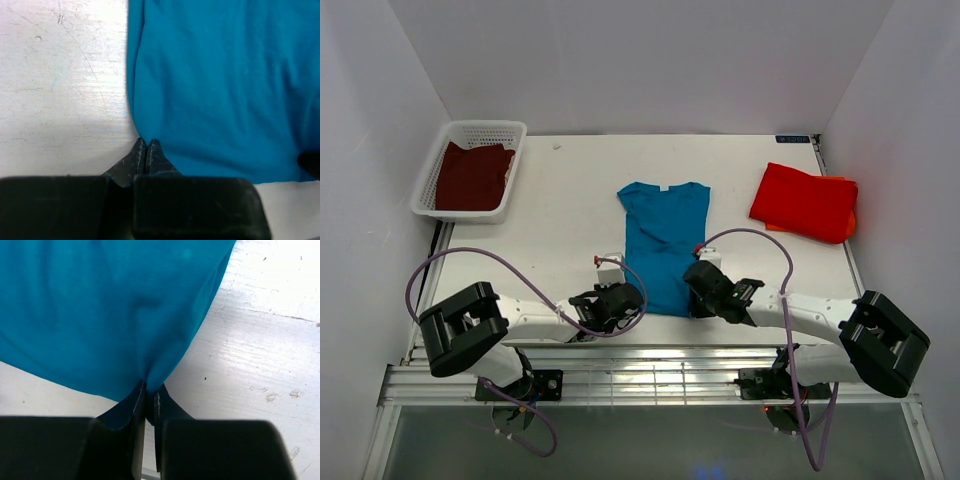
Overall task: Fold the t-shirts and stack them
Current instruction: Fold the tshirt
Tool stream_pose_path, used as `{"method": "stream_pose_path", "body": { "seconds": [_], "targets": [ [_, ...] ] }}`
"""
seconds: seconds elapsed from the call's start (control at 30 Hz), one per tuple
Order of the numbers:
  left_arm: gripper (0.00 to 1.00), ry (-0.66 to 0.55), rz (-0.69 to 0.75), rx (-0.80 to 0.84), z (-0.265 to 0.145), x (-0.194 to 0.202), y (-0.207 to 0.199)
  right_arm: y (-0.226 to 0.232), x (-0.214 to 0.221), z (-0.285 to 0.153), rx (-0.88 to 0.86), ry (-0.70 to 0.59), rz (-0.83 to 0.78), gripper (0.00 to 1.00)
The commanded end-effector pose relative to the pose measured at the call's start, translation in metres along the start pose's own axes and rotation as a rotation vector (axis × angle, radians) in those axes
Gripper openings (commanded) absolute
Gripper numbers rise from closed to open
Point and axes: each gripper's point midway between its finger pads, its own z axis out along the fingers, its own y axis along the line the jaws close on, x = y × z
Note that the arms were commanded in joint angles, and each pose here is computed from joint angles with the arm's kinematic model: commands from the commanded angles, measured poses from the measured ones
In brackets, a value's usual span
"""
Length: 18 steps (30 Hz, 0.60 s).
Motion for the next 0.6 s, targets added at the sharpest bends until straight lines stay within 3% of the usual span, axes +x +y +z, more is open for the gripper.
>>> {"method": "stream_pose_path", "body": {
  "seconds": [0.0, 0.23, 0.4, 0.57],
  "targets": [
    [0.00, 0.181, 0.071, -0.052, -0.006, 0.053, 0.035, -0.008, 0.023, 0.000, 0.041, 0.056, -0.035, 0.08],
    [0.00, 0.233, 0.104, -0.041, -0.036, 0.075, 0.048, 0.001, 0.071, -0.018, 0.046, 0.132, -0.057, 0.08],
    [0.00, 0.246, 0.123, 0.006, -0.065, 0.080, 0.032, 0.013, 0.103, -0.042, 0.065, 0.161, -0.089, 0.08],
    [0.00, 0.167, 0.087, -0.014, -0.099, 0.051, 0.011, 0.025, 0.086, -0.069, 0.169, 0.070, -0.113, 0.08]
  ]
}}
